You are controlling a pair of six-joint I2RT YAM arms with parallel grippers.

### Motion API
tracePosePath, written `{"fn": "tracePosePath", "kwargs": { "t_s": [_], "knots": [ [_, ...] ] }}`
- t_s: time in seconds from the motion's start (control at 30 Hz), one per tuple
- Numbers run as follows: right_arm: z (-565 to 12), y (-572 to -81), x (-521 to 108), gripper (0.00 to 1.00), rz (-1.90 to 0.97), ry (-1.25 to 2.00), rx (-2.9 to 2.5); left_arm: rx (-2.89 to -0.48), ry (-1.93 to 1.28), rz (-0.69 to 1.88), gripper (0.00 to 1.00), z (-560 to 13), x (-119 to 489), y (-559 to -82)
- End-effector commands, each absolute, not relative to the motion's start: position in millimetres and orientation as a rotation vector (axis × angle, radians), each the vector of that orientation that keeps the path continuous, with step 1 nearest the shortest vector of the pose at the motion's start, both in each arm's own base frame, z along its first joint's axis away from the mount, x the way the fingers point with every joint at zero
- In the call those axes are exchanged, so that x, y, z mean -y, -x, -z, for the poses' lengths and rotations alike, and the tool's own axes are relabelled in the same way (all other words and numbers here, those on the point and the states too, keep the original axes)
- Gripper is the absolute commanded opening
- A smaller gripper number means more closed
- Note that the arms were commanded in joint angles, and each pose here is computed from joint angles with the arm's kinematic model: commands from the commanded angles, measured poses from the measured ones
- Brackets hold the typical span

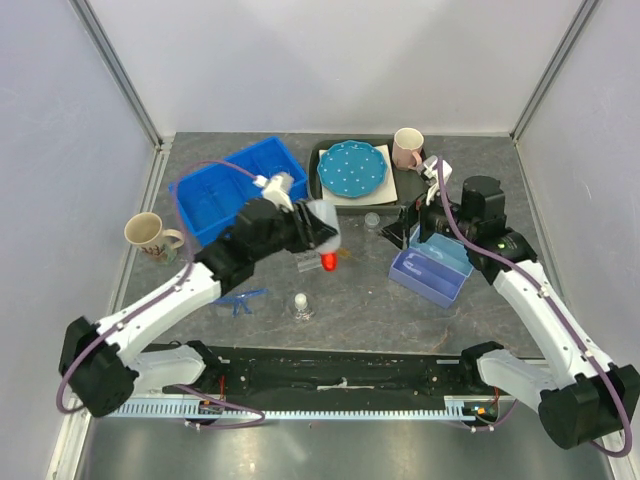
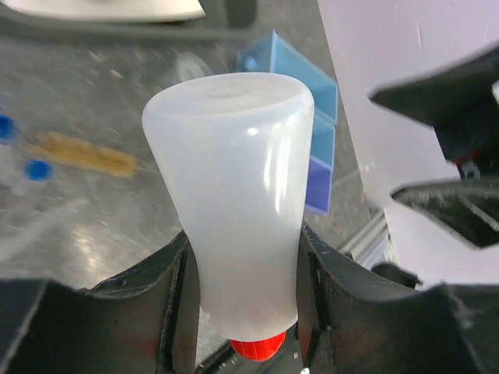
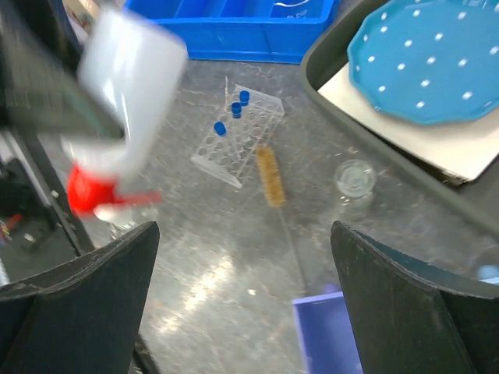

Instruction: Organize the chemistry lab equipment

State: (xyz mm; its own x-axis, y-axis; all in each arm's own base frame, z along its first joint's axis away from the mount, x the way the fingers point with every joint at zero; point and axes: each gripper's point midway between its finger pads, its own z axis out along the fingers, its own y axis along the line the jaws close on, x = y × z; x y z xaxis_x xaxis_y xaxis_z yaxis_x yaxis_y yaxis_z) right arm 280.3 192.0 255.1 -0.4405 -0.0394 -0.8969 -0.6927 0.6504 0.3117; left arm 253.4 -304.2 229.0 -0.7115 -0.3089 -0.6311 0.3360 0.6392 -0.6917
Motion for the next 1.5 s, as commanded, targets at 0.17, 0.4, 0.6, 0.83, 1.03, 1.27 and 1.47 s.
{"fn": "tracePosePath", "kwargs": {
  "t_s": [0.17, 0.4, 0.6, 0.83, 1.03, 1.27, 1.47],
  "knots": [
    [-227, -253, -181, 0.98, -0.873, 0.965, -1.756, -2.083, 0.077, 0.939, 0.34, -251, 186, -326],
    [-218, -254, -167, 0.98, -0.798, 0.971, -1.790, -2.127, 0.215, 0.927, 0.34, -249, 134, -414],
    [-206, -258, -163, 0.98, -0.784, 0.972, -1.848, -2.194, 0.318, 0.982, 0.34, -228, 118, -476],
    [-200, -256, -165, 0.98, -0.818, 0.976, -1.877, -2.248, 0.447, 0.917, 0.34, -200, 78, -523],
    [-196, -255, -166, 0.98, -0.827, 0.982, -1.889, -2.282, 0.471, 0.872, 0.35, -186, 67, -545],
    [-188, -256, -166, 0.98, -0.841, 0.989, -1.918, -2.340, 0.500, 0.811, 0.36, -155, 60, -551],
    [-184, -257, -165, 0.98, -0.840, 0.992, -1.930, -2.385, 0.524, 0.782, 0.54, -134, 56, -550]
  ]
}}
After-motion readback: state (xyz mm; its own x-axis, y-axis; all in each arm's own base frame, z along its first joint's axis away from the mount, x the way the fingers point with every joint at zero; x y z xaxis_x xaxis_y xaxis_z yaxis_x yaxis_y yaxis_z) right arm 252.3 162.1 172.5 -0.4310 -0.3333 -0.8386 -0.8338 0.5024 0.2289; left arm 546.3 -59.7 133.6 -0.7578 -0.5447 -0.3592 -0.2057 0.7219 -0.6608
